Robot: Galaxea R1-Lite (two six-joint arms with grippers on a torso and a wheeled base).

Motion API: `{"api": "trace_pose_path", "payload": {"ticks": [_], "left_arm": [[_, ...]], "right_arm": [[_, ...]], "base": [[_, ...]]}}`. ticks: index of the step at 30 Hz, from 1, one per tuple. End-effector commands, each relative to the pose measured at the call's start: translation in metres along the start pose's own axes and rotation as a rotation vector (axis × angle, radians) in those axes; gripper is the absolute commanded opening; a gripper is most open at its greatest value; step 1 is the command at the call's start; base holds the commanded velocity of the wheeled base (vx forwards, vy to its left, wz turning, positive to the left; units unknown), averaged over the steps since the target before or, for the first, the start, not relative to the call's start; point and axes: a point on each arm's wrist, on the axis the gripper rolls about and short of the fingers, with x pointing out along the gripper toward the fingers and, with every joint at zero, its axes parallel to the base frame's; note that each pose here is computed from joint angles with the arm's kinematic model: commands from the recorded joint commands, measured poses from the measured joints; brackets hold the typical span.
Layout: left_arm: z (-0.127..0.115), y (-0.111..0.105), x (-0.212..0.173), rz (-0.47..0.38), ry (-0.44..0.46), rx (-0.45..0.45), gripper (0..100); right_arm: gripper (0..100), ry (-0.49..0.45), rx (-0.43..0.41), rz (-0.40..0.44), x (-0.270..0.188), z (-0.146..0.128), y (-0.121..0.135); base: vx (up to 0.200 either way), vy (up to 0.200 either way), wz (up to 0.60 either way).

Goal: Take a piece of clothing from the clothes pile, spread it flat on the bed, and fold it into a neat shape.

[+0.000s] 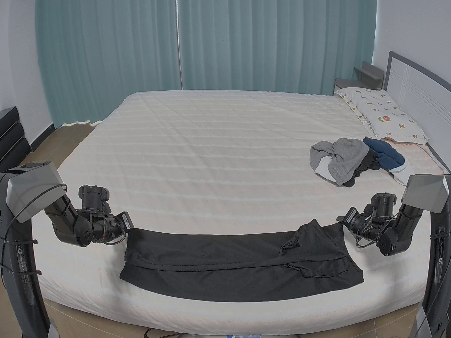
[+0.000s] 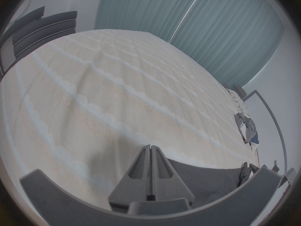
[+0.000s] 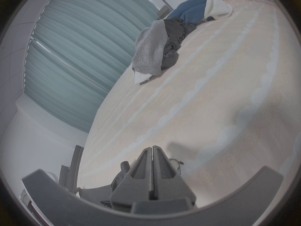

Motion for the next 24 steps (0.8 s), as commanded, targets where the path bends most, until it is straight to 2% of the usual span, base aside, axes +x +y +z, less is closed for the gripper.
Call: {"api": "trace_pose_path", "payload": {"ticks": [1,9,10,12,13,16,19,20,22,23,24], "left_arm": [[-0.002,0.001,0.002,0.004,0.009,0.0,0],[-0.003,0.002,0.002,0.007,0.015,-0.002,0],[-0.003,0.002,0.002,0.006,0.017,-0.004,0],[-0.003,0.002,0.002,0.006,0.017,-0.004,0],[-0.003,0.002,0.002,0.005,0.021,-0.006,100],[-0.003,0.002,0.003,-0.003,0.026,-0.015,100],[-0.003,0.004,0.006,-0.005,0.027,-0.019,100],[-0.003,0.004,0.006,-0.005,0.027,-0.019,100],[-0.001,0.006,0.01,-0.025,0.03,-0.052,100],[-0.001,0.006,0.01,-0.027,0.028,-0.053,100],[0.002,0.009,0.008,-0.05,0.036,-0.084,100]], "right_arm": [[0,0.001,0.004,-0.009,0.002,-0.001,-0.004],[0,0.003,0.004,-0.011,0.002,-0.003,-0.005],[100,-0.001,0.001,-0.005,0.001,-0.002,-0.004],[100,-0.001,0.001,-0.005,0.001,-0.002,-0.004],[100,-0.032,-0.012,0.029,-0.002,0.001,0.002],[100,-0.063,-0.029,0.062,-0.009,0.005,0.013],[100,-0.075,-0.053,0.111,-0.021,0.012,0.038],[100,-0.072,-0.054,0.112,-0.021,0.011,0.04],[100,-0.037,-0.085,0.152,-0.031,0.008,0.073],[100,-0.036,-0.086,0.155,-0.032,0.009,0.075],[100,0.01,-0.096,0.161,-0.038,0.003,0.091]], "base": [[0.0,0.0,0.0],[0.0,0.0,0.0],[0.0,0.0,0.0],[0.0,0.0,0.0],[0.0,0.0,0.0],[0.0,0.0,0.0],[0.0,0.0,0.0],[0.0,0.0,0.0],[0.0,0.0,0.0],[0.0,0.0,0.0],[0.0,0.0,0.0]]}}
